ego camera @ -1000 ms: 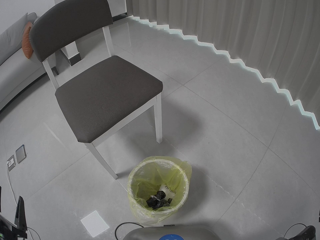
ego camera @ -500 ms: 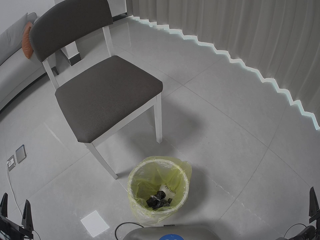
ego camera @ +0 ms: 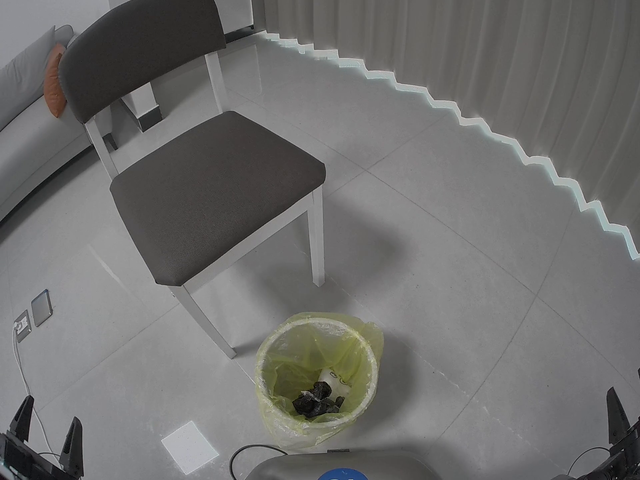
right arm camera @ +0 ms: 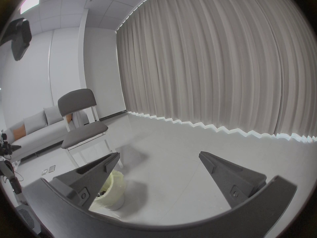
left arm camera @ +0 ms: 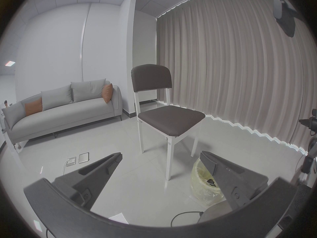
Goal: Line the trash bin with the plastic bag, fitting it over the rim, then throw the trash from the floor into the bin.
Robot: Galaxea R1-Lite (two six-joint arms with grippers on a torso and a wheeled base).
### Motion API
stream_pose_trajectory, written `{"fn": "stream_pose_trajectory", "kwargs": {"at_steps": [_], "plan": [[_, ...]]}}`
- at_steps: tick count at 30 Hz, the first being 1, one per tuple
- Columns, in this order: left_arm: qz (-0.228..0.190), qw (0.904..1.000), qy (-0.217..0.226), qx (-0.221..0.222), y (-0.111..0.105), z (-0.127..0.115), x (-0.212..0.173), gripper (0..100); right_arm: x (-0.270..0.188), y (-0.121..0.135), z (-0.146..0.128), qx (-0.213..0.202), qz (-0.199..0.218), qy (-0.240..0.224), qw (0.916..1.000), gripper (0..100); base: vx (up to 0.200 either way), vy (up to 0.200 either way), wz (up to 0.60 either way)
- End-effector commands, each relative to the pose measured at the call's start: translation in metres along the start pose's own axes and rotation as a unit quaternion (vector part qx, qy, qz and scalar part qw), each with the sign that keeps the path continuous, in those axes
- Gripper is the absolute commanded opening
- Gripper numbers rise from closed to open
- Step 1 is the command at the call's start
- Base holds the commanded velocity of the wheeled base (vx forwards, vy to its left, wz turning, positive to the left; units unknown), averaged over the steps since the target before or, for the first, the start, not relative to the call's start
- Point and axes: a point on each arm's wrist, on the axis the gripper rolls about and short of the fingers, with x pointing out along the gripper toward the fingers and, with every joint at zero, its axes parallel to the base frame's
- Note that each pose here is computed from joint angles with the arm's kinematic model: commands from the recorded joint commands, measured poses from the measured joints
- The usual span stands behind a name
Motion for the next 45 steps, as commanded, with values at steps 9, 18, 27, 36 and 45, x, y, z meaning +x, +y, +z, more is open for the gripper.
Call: {"fn": "stream_pose_trajectory", "kwargs": {"at_steps": [9,18,27,36,45], "plan": [[-0.001,1.0000,-0.001,-0.003,0.0001,-0.0030,-0.0002,100,0.0000,0.0006,-0.0058,-0.132,0.029,0.006,0.9908,100,0.000,0.000,0.00],[0.000,1.0000,-0.006,-0.006,0.0001,-0.0029,0.0002,100,-0.0001,-0.0011,-0.0124,-0.063,0.010,0.043,0.9970,100,0.000,0.000,0.00],[-0.001,1.0000,-0.005,0.002,0.0001,-0.0031,0.0002,100,0.0029,-0.0010,-0.0111,-0.063,0.014,0.059,0.9962,100,0.000,0.000,0.00],[-0.001,1.0000,-0.005,0.002,0.0001,-0.0031,0.0002,100,-0.0003,-0.0012,-0.0119,-0.057,0.004,0.038,0.9976,100,0.000,0.000,0.00],[-0.001,1.0000,-0.005,0.002,0.0001,-0.0031,0.0002,100,-0.0003,-0.0014,-0.0117,-0.055,-0.001,0.037,0.9978,100,0.000,0.000,0.00]]}}
